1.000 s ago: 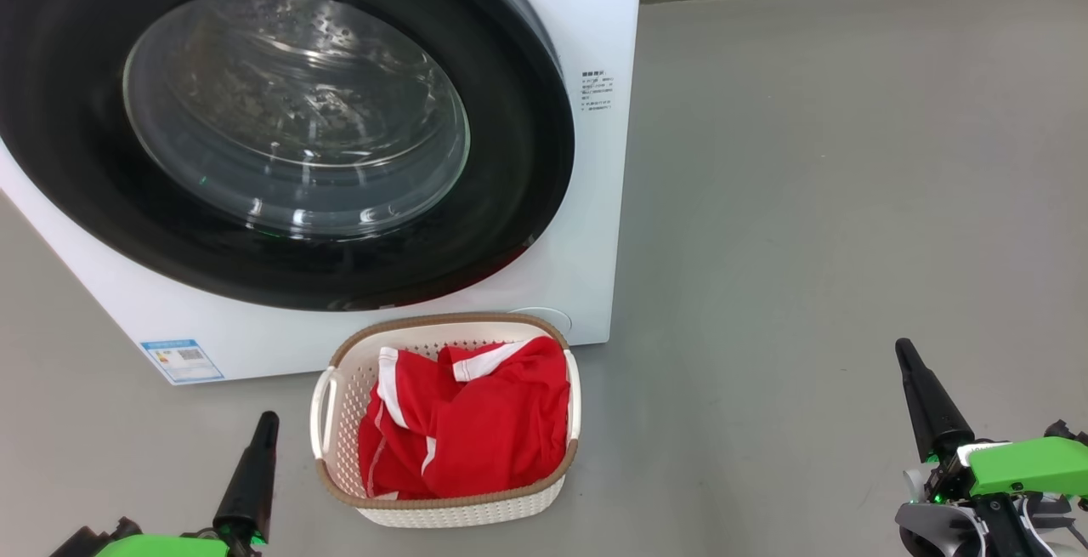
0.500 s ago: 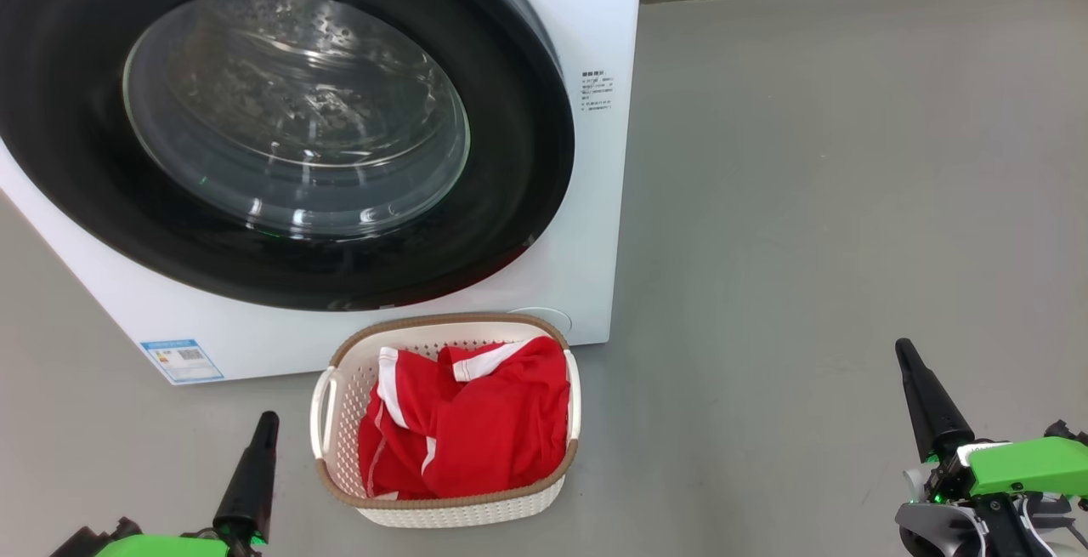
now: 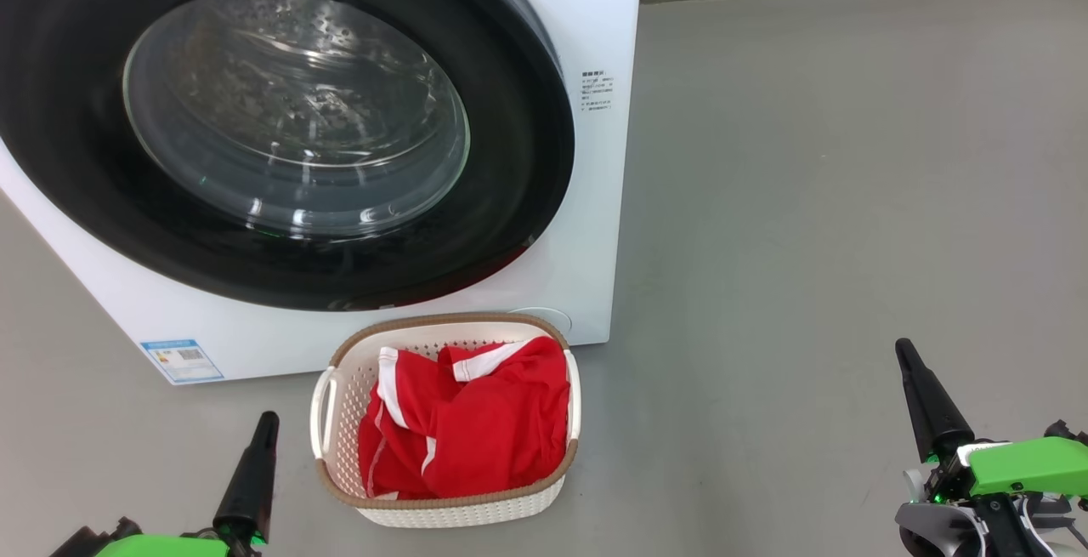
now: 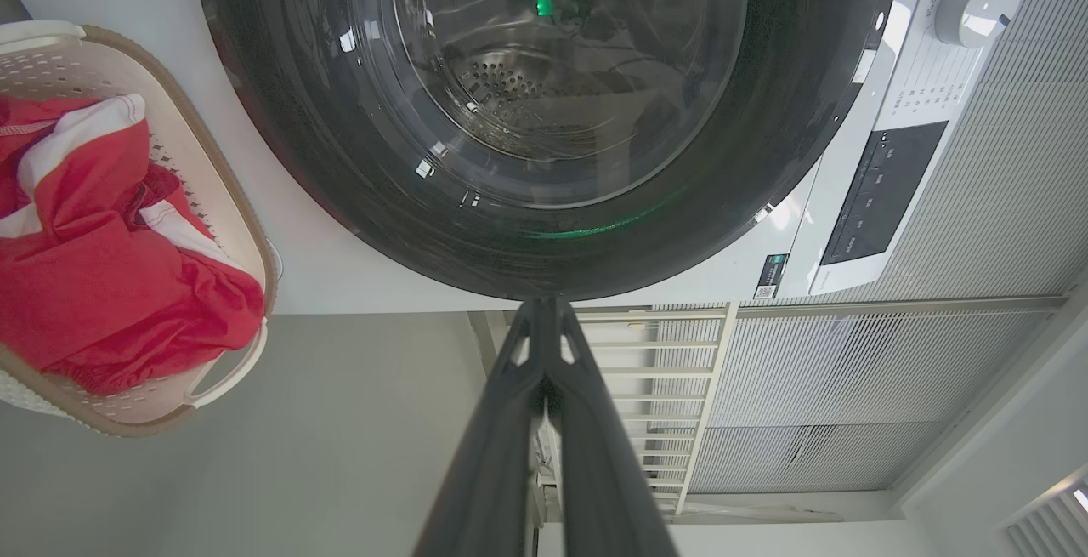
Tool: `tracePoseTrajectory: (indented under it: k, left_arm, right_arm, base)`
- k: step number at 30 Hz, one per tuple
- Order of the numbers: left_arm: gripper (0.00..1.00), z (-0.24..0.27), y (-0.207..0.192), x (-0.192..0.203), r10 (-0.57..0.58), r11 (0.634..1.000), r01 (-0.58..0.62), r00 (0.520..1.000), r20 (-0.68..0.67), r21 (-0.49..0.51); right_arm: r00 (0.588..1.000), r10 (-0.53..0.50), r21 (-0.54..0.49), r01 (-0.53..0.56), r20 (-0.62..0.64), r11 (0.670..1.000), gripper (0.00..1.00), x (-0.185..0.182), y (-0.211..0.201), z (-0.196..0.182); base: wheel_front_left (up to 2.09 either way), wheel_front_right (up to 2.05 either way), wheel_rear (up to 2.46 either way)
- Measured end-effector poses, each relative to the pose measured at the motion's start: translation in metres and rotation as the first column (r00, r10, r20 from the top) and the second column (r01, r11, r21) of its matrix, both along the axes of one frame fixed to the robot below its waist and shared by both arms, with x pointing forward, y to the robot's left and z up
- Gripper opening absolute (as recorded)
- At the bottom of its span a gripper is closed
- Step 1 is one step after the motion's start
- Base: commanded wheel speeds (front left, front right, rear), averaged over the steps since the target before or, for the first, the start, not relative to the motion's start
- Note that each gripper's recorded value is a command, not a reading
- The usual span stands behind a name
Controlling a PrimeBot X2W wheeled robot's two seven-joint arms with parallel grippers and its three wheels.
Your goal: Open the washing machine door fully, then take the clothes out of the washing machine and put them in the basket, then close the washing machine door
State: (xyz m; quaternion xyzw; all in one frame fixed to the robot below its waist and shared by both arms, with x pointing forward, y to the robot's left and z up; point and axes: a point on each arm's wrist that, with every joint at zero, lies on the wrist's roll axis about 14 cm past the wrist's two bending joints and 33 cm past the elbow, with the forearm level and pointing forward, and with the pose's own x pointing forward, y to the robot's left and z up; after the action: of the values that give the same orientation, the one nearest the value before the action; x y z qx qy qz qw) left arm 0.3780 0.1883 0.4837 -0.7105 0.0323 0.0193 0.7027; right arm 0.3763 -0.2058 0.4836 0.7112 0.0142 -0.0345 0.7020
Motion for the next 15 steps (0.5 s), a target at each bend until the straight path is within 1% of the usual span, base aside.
tracePoseTrajectory:
  k: [15]
  left_arm:
    - [0.00, 0.0000, 0.0000, 0.0000, 0.000, 1.000, 0.000, 1.000, 0.000, 0.000]
  right_arm:
    - [1.000, 0.000, 0.000, 0.000, 0.000, 1.000, 0.00, 0.0000, 0.0000, 0.0000]
  base:
    - [0.00, 0.00, 0.00]
